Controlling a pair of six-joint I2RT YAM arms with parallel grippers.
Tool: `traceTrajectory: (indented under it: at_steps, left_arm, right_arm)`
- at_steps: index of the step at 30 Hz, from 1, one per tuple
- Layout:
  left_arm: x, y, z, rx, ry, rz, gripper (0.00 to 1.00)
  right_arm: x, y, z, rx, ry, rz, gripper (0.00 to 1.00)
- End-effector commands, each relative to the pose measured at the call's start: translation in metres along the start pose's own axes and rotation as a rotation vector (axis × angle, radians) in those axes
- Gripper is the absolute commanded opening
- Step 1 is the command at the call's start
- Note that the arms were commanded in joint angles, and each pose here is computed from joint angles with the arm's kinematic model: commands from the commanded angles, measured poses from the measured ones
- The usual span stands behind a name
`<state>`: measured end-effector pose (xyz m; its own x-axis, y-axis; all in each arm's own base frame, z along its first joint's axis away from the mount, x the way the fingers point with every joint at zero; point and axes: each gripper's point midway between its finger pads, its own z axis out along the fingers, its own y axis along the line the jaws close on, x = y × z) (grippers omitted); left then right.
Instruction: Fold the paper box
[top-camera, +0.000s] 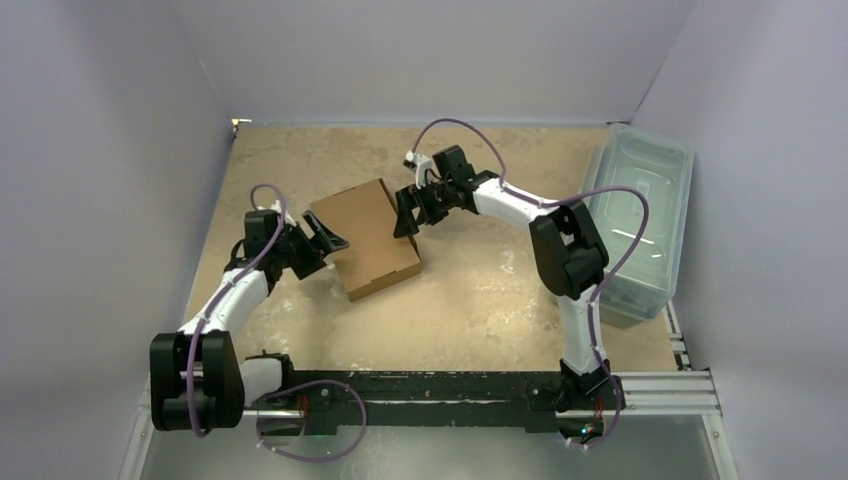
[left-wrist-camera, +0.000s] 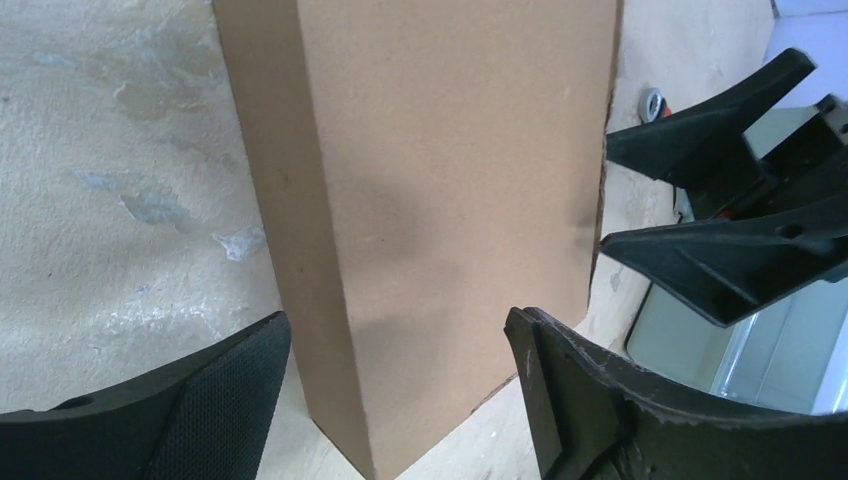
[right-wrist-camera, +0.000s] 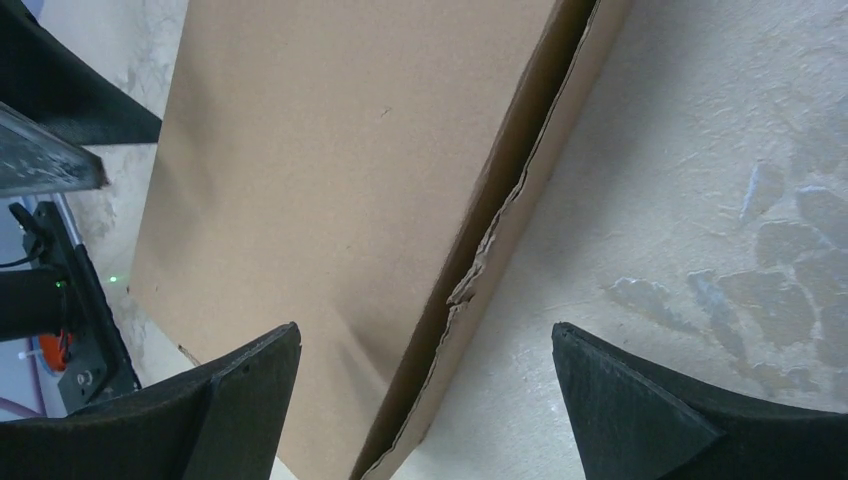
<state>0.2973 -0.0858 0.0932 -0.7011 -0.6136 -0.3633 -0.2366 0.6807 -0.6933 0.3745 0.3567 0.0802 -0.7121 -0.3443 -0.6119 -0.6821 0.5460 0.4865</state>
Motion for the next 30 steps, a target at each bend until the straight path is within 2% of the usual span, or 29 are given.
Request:
traceTrajectory:
  at_steps: [1, 7, 14, 16, 21, 27, 30]
  left_arm:
    - [-0.001, -0.002, 0.006, 0.040, -0.006, -0.014, 0.79]
    - [-0.001, -0.002, 0.013, 0.054, 0.012, -0.025, 0.73]
    - [0.003, 0.000, 0.018, 0.065, 0.035, -0.030, 0.65]
    - [0.006, 0.001, 0.019, 0.064, 0.045, -0.039, 0.61]
    - [0.005, -0.003, 0.022, 0.102, 0.037, -0.046, 0.50]
    - [0.012, -0.012, 0.030, 0.138, 0.068, -0.048, 0.48]
    - [0.017, -0.023, 0.038, 0.149, 0.087, -0.026, 0.48]
  right_arm:
    - [-0.038, 0.010, -0.010, -0.006, -0.091, -0.020, 0.99]
    - [-0.026, 0.029, 0.012, -0.104, -0.046, 0.015, 0.92]
    - [-0.024, 0.027, 0.024, -0.040, -0.030, 0.009, 0.86]
    - [-0.024, 0.025, 0.023, -0.030, -0.033, 0.007, 0.81]
    - [-0.026, 0.025, 0.019, -0.012, -0.041, -0.005, 0.59]
    - [-0.026, 0.033, 0.018, -0.011, -0.040, -0.046, 0.39]
    - [-0.033, 0.037, 0.012, 0.007, -0.052, -0.081, 0.34]
